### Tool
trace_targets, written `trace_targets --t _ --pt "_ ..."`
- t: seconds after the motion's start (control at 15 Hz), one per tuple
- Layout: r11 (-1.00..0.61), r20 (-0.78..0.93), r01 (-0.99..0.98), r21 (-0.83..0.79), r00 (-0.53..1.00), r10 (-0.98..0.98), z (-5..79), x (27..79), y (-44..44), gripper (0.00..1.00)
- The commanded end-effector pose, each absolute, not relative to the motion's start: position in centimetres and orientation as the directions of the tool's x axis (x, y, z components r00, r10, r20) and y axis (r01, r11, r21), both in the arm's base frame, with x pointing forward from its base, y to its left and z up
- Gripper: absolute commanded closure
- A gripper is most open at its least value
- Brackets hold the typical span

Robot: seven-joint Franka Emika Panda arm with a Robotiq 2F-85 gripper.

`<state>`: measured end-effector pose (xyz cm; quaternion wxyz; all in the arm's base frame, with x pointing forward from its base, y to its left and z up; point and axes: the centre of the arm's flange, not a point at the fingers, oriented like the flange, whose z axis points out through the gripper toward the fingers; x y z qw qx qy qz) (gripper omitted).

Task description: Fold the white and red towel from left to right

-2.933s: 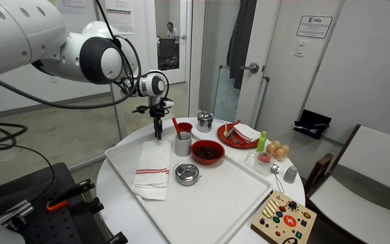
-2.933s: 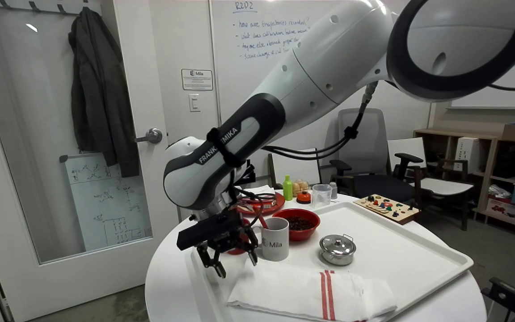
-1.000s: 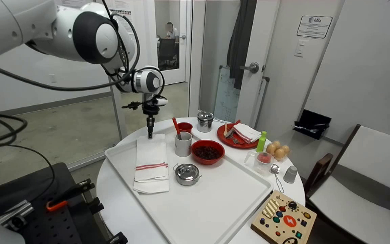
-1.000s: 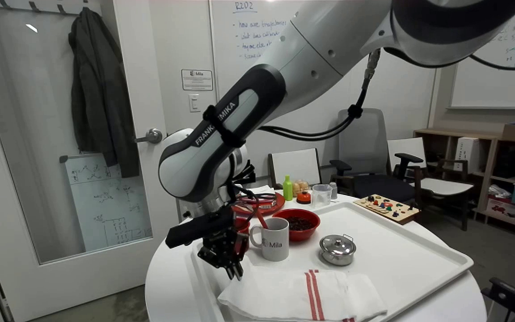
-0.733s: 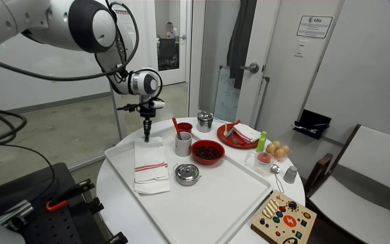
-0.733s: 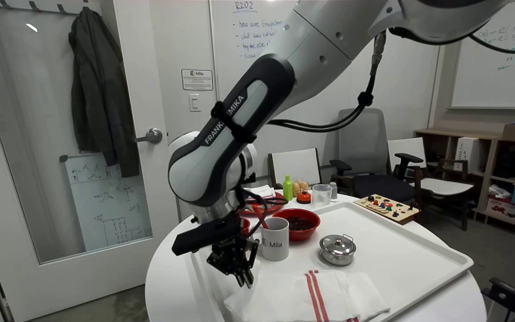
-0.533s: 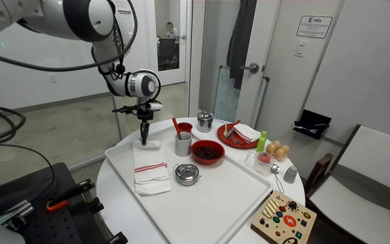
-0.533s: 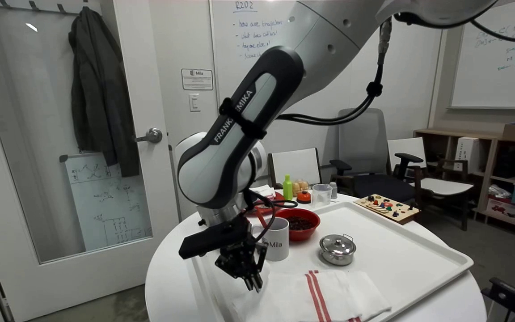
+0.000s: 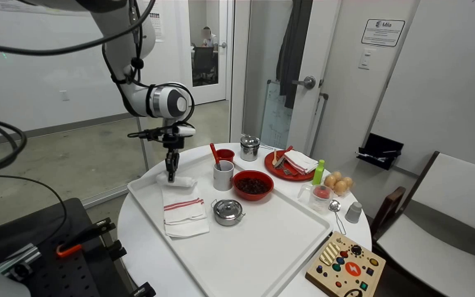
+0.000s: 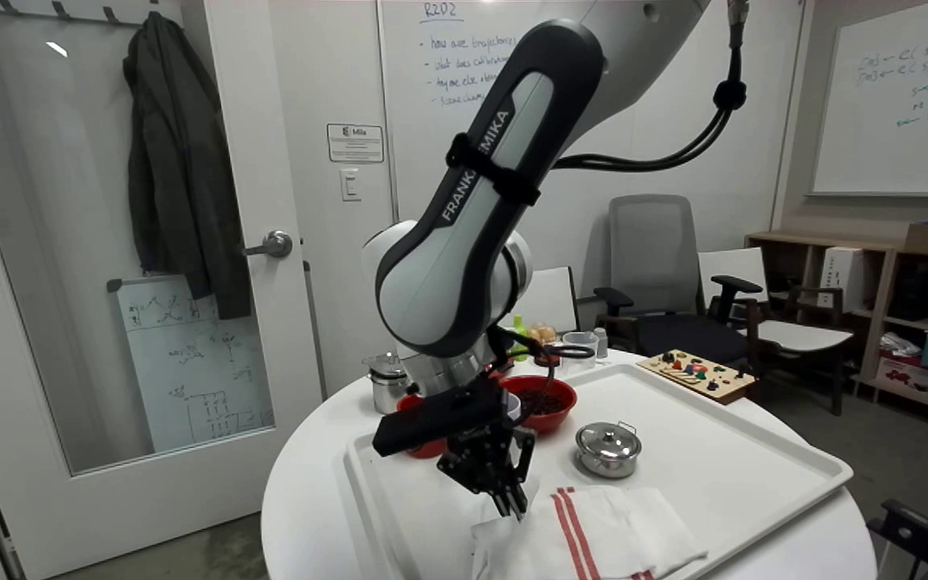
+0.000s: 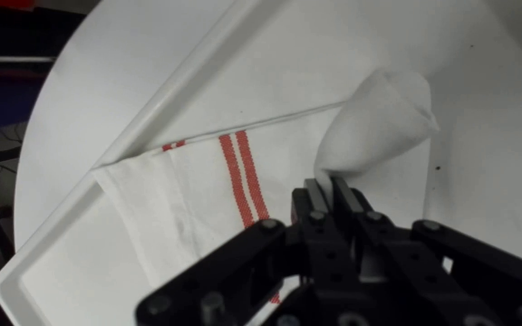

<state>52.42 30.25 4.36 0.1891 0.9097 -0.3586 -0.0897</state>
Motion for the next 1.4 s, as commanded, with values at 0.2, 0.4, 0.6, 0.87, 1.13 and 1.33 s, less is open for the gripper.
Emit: trace_targets --t 0.2,0.4,0.6,0.87,1.13,1.33 --pt "-0.709 -0.049 -0.591 0.385 0.754 -0.655 6.9 50.8 26.1 0.9" --pt "-0.728 -0.063 -0.576 0.372 0.766 -0.639 6.5 50.8 24.6 0.89" --pt "-0.734 -0.072 -0.575 0.361 0.768 -0.637 6.1 50.5 22.6 0.9" --pt "-0.739 -0.077 -0.572 0.357 0.77 -0.633 5.7 49.9 19.9 0.9" --pt "-0.735 -0.075 -0.568 0.37 0.77 -0.633 6.2 49.0 17.1 0.9" --pt "-0.736 -0.081 -0.567 0.371 0.769 -0.634 6.4 48.2 15.1 0.9"
